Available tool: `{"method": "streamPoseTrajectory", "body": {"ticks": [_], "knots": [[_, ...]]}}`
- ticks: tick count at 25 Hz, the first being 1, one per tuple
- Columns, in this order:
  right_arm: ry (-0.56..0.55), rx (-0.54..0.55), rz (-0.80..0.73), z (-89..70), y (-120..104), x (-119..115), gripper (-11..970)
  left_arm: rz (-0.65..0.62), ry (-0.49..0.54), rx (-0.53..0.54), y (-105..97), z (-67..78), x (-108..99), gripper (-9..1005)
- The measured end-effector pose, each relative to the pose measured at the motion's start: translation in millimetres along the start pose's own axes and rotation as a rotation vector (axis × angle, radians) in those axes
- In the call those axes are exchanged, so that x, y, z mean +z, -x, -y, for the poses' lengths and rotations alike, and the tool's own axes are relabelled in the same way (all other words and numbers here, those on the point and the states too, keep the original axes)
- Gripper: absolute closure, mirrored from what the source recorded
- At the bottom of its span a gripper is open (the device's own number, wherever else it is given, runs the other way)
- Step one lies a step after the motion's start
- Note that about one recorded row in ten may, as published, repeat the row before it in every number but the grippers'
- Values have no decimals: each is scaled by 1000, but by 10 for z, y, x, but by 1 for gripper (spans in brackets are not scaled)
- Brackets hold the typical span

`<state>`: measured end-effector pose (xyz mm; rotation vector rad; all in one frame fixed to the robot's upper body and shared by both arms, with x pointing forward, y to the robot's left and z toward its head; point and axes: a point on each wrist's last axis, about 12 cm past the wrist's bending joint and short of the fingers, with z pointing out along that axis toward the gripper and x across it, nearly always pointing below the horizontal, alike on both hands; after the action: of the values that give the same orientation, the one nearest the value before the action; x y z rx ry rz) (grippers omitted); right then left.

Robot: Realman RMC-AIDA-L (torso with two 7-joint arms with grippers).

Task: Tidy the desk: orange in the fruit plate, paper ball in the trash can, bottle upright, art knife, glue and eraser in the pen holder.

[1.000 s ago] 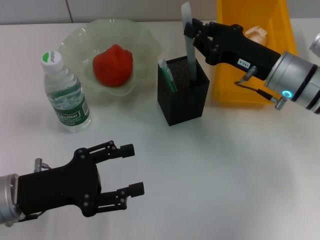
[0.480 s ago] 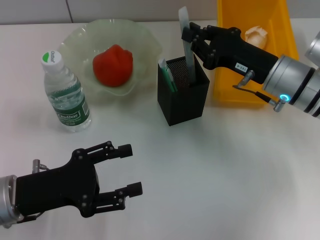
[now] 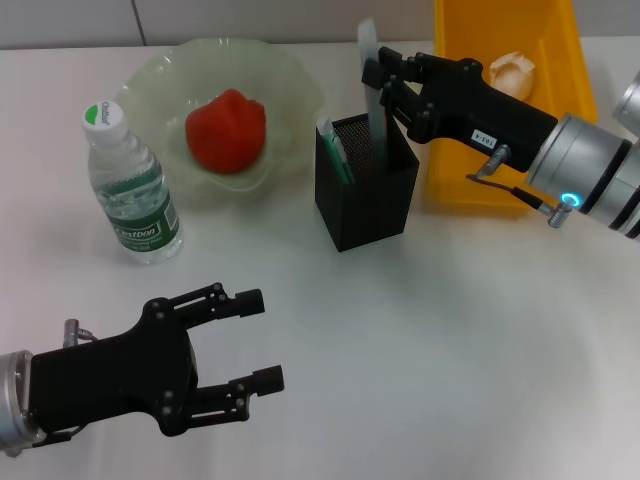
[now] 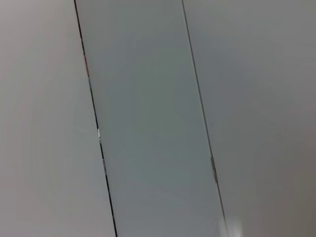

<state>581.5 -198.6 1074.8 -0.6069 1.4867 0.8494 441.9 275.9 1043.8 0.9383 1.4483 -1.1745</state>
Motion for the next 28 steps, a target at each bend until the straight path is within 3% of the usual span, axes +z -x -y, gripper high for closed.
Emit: {"method": "streamPoseTrajectory", "body": {"ticks": [3,14,24,28], "knots": [[1,-1,0,0,3,4,832,-1,-1,0,0,1,1,213],[-7,-25,8,-1,0,3,402,2,-4,0,2,4,1,213],[9,-19,43,-21,40,5,334,5,-5,0,6,0,13,213],[7,-5,47,-21,36,-14,260,4,-5,1,7,-1,13,213]]}}
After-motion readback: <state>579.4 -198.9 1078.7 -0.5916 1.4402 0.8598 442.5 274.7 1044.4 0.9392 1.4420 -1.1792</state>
